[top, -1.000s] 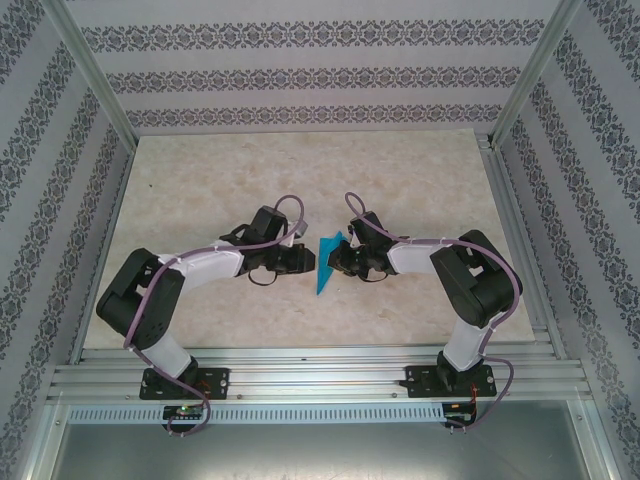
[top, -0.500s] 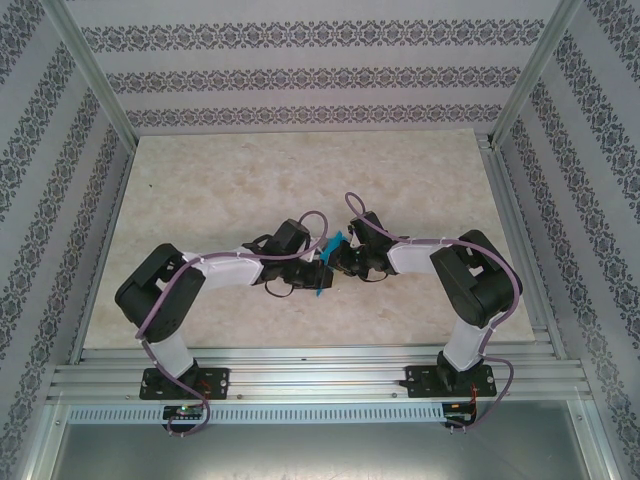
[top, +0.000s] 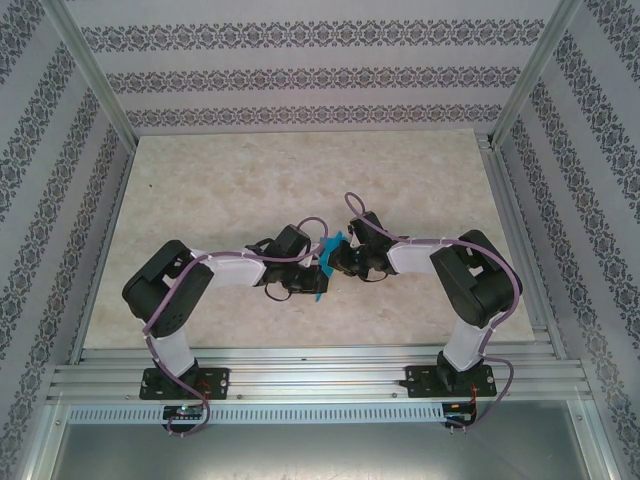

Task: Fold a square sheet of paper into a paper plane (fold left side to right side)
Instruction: Fold the wing for the fifth time at the center of the table, then move the paper plane to the top-center of the table.

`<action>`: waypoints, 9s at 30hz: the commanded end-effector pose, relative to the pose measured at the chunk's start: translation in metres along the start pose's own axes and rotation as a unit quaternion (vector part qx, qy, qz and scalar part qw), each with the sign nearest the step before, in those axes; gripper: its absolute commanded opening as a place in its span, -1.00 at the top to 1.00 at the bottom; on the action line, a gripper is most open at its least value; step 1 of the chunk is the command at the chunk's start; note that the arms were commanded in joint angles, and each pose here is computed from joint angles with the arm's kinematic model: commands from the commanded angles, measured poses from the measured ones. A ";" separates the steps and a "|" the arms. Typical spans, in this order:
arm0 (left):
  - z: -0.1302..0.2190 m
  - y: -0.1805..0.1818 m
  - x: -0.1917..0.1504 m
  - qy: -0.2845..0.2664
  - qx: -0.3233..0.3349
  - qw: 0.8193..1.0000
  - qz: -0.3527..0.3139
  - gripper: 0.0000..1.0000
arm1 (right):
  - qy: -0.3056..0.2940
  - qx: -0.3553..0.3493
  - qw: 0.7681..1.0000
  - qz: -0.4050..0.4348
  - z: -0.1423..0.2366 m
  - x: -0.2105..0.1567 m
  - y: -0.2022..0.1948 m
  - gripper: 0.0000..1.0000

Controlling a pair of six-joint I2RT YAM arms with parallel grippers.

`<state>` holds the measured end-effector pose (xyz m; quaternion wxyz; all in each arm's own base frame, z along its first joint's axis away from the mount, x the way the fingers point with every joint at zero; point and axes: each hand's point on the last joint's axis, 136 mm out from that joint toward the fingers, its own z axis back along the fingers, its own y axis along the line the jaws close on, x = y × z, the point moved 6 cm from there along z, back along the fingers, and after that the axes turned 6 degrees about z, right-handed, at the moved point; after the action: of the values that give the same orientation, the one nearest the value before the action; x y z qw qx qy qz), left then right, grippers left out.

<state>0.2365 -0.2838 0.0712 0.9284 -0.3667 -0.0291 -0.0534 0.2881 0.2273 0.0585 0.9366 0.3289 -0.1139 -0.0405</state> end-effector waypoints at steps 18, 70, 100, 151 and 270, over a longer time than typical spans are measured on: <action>-0.024 0.038 -0.030 0.051 0.030 0.997 0.051 0.81 | -0.037 0.036 0.998 0.041 0.034 0.006 0.014 0.75; -0.026 0.065 -0.052 0.072 0.069 0.992 0.072 0.89 | -0.053 -0.097 0.991 0.071 0.008 0.047 -0.027 0.83; -0.021 0.061 -0.052 0.063 0.063 0.994 0.070 0.89 | -0.125 -0.109 0.984 0.070 0.052 0.134 -0.040 0.80; 0.006 0.058 -0.105 0.109 0.061 0.990 0.064 0.89 | -0.021 -0.077 0.996 0.033 -0.024 0.037 -0.020 0.77; 0.134 0.062 0.036 -0.154 0.015 0.976 0.155 -0.20 | -0.074 -0.307 0.930 0.188 0.030 0.022 0.050 -0.50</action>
<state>0.2857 -0.1545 0.1488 0.9055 -0.3751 -0.1530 0.1267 0.3038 0.2593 0.1276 0.9651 0.0724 -0.2390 0.0787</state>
